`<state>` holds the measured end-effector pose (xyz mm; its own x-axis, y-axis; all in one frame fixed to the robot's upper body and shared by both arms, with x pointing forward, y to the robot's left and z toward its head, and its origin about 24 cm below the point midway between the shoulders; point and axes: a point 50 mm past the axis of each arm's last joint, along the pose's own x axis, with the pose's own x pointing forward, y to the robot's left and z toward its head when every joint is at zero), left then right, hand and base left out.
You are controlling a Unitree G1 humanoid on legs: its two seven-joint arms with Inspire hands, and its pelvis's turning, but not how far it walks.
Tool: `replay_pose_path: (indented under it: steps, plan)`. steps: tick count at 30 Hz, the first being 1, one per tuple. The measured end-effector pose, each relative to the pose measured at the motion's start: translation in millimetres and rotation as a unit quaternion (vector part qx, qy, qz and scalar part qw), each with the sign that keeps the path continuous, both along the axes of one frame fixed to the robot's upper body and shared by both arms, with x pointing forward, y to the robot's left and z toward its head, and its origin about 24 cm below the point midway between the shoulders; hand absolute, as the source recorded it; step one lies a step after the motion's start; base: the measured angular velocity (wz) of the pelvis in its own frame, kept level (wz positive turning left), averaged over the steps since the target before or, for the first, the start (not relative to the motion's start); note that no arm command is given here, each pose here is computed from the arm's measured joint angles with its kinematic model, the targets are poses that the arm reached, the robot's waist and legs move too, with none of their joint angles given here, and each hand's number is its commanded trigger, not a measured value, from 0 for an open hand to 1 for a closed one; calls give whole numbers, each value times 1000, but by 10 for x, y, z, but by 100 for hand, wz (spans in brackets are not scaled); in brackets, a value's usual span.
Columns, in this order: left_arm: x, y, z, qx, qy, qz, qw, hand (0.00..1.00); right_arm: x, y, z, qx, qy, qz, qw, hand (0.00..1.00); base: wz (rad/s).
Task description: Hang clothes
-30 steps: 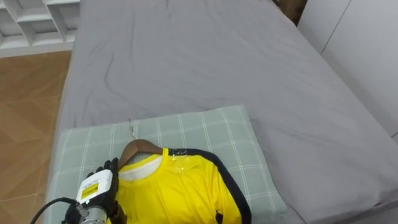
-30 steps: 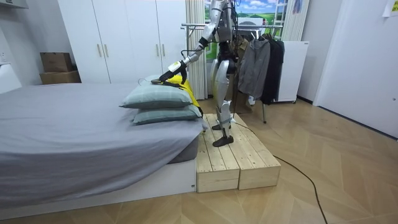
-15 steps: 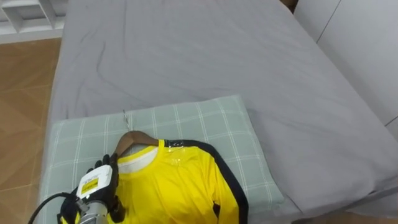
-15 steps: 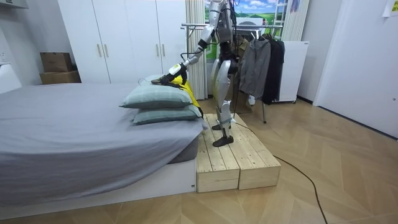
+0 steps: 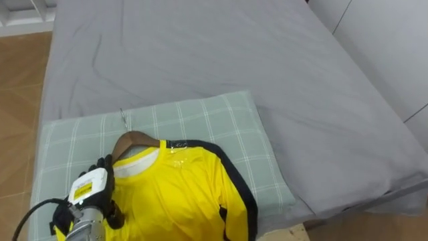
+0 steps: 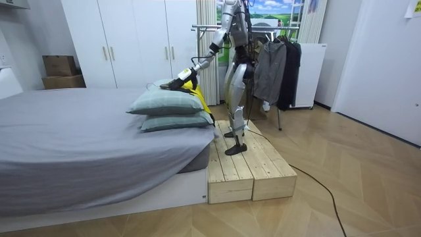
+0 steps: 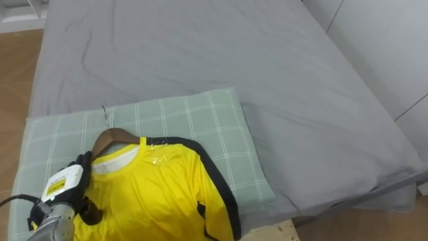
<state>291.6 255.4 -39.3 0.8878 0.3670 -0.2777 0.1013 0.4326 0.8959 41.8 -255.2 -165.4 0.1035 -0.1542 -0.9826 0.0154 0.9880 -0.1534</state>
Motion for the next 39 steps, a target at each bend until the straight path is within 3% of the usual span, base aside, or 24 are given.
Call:
replay_pose_path:
  steps: [4,16,32,33,34,35,36,39]
  plan:
    - [9,80,42,-9,-11,18,1000,0,-7,7,-4,-8,1,0,1000,0,-1]
    - [16,70,44,-59,-30,35,997,0,4,97,-27,-2,1,26,1000,0,4]
    - [36,70,64,-62,-33,34,997,0,-5,133,-37,0,9,47,999,0,0]
    - [39,69,66,-61,-33,33,997,5,-8,137,-38,1,10,50,999,0,4]
    - [39,67,66,-61,-33,32,997,58,-9,140,-39,1,11,54,999,0,0]
    - [39,67,66,-61,-32,32,997,92,-9,142,-39,1,12,55,998,0,0]
    - [39,66,63,-62,-31,32,997,100,-11,147,-40,2,13,58,998,0,0]
    - [39,70,63,-67,-30,36,997,100,-13,151,-42,2,14,61,998,0,0]
